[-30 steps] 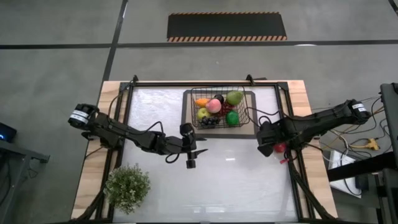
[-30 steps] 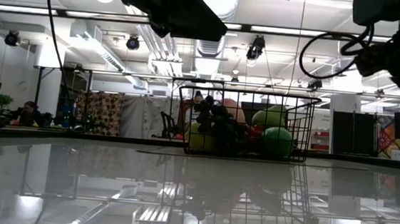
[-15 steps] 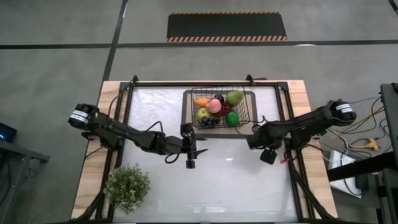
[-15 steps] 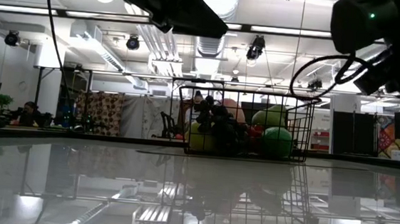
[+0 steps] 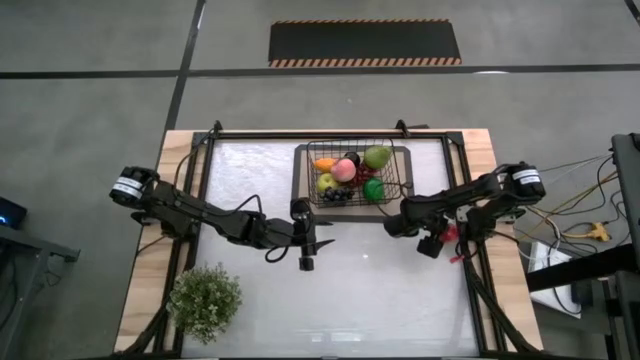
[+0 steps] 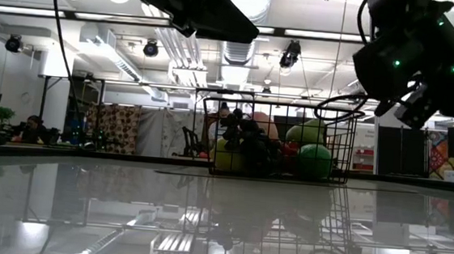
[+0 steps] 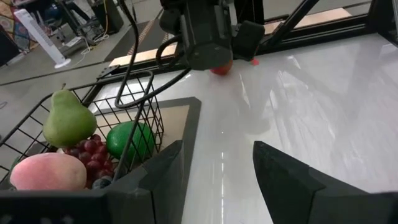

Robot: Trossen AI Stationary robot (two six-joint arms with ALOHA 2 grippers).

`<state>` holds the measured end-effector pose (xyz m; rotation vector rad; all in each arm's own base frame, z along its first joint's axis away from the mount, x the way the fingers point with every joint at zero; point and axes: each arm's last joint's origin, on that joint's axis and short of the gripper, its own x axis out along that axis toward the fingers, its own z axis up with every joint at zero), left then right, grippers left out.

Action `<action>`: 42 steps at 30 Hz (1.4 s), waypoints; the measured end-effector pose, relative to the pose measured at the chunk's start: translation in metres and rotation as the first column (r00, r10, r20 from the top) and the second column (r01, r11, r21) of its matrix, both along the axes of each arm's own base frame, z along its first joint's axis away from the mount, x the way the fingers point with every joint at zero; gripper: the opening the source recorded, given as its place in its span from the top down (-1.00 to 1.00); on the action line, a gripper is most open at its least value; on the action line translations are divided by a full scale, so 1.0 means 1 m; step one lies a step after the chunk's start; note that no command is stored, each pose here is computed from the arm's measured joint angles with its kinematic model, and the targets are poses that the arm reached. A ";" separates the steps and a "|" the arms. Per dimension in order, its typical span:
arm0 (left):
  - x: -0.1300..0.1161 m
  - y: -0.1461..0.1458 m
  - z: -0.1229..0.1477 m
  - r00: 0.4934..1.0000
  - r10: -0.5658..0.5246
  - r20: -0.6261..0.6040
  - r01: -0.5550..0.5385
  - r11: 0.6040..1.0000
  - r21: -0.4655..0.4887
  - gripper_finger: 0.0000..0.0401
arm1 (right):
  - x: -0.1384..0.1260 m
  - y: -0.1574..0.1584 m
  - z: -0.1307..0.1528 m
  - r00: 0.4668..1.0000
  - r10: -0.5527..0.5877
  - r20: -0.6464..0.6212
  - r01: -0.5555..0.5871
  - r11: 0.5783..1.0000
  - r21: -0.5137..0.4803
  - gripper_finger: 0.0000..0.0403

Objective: Build produce basket
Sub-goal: Put the red apple into the black wire basket

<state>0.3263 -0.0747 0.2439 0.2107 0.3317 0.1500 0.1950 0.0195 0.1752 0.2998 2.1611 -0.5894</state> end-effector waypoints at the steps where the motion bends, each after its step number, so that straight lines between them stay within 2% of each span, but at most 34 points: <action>1: 0.000 0.000 0.000 1.000 -0.001 0.000 0.001 1.000 0.001 0.12 | 0.000 0.000 -0.001 1.000 -0.004 -0.006 0.004 1.000 -0.003 -0.73; 7: 0.000 0.000 0.000 1.000 -0.013 -0.010 0.013 0.999 0.039 0.12 | -0.003 0.000 -0.002 0.999 -0.051 0.000 0.051 0.998 -0.032 -0.78; 12: 0.000 0.000 0.000 1.000 -0.014 -0.011 0.015 0.999 0.044 0.12 | -0.006 0.001 -0.007 0.988 -0.143 0.059 0.146 0.988 -0.046 -0.78; 16: 0.000 0.000 -0.001 1.000 -0.016 -0.017 0.017 0.999 0.051 0.12 | -0.012 -0.001 -0.013 0.983 -0.180 0.043 0.184 0.975 -0.122 -0.78; 22: 0.000 0.000 -0.001 1.000 -0.021 -0.021 0.022 0.998 0.066 0.12 | -0.010 -0.002 -0.015 0.980 -0.184 0.073 0.194 0.967 -0.167 -0.76; 30: 0.000 0.000 -0.001 1.000 -0.021 -0.021 0.022 0.998 0.067 0.12 | -0.010 -0.002 -0.015 0.980 -0.181 0.079 0.193 0.965 -0.179 -0.68; 42: 0.000 0.000 -0.001 1.000 -0.022 -0.021 0.023 0.998 0.067 0.12 | -0.009 -0.002 -0.015 0.981 -0.179 0.077 0.189 0.970 -0.153 -0.62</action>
